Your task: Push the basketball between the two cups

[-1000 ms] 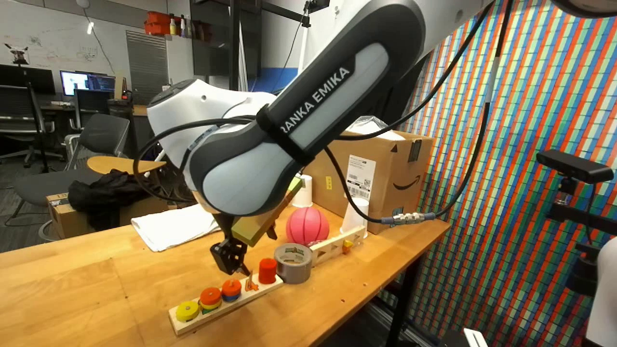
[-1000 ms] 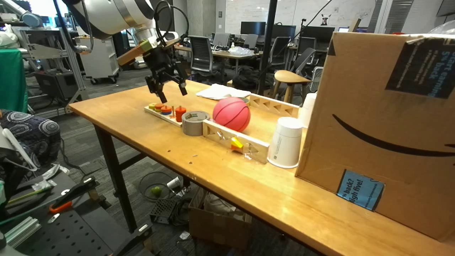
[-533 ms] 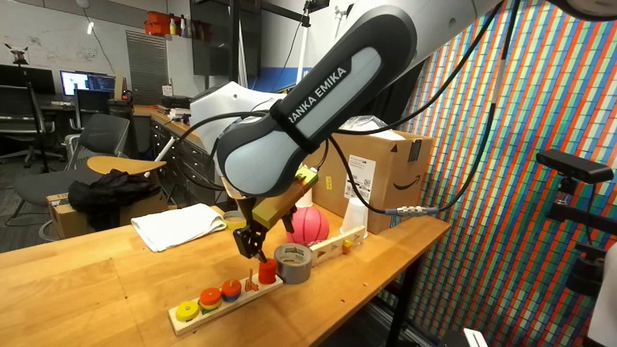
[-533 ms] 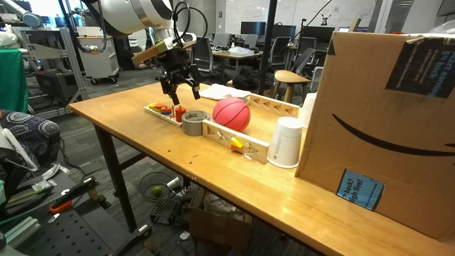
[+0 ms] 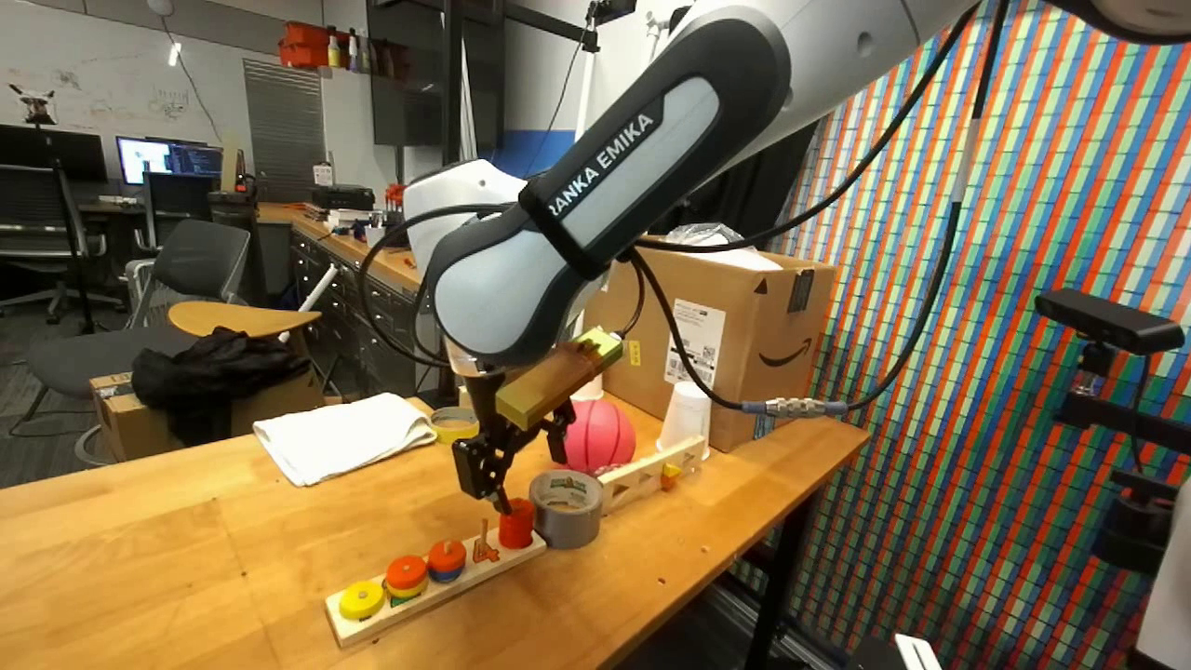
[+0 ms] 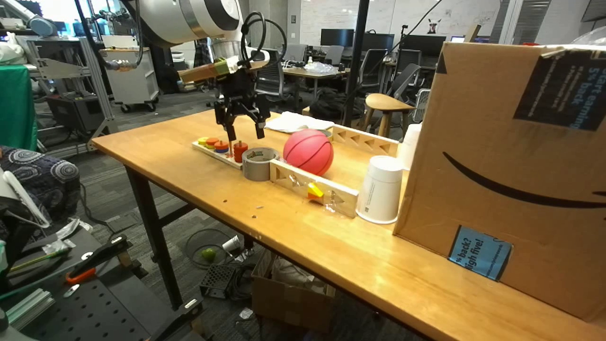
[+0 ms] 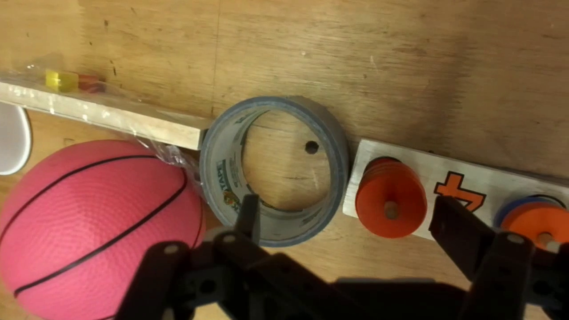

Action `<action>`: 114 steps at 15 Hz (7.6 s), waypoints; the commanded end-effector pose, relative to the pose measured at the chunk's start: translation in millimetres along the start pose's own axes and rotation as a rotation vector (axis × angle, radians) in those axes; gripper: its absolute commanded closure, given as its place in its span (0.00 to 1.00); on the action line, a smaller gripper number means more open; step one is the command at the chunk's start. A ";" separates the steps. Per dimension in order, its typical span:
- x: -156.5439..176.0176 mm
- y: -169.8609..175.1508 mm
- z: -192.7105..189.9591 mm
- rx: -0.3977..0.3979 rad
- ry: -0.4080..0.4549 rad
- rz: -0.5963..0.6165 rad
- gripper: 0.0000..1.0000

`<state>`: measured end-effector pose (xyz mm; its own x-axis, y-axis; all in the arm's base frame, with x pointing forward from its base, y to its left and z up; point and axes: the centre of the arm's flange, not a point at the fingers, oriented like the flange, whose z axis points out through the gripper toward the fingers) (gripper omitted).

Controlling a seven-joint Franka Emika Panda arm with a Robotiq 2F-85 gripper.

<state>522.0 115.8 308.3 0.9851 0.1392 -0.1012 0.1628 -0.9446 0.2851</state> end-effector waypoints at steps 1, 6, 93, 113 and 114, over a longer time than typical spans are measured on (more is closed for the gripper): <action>-2.3 21.2 -9.5 0.069 0.042 -0.015 0.00; 1.0 39.5 -12.0 0.072 0.059 -0.016 0.00; -99.9 -36.9 -30.5 -0.028 0.153 -0.138 0.00; -42.4 51.4 31.5 -0.037 -0.043 -0.009 0.00; -36.7 56.5 34.8 -0.031 -0.050 -0.004 0.00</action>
<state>465.1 59.2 297.5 0.9820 0.1305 -0.1366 0.1687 -0.9309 0.3239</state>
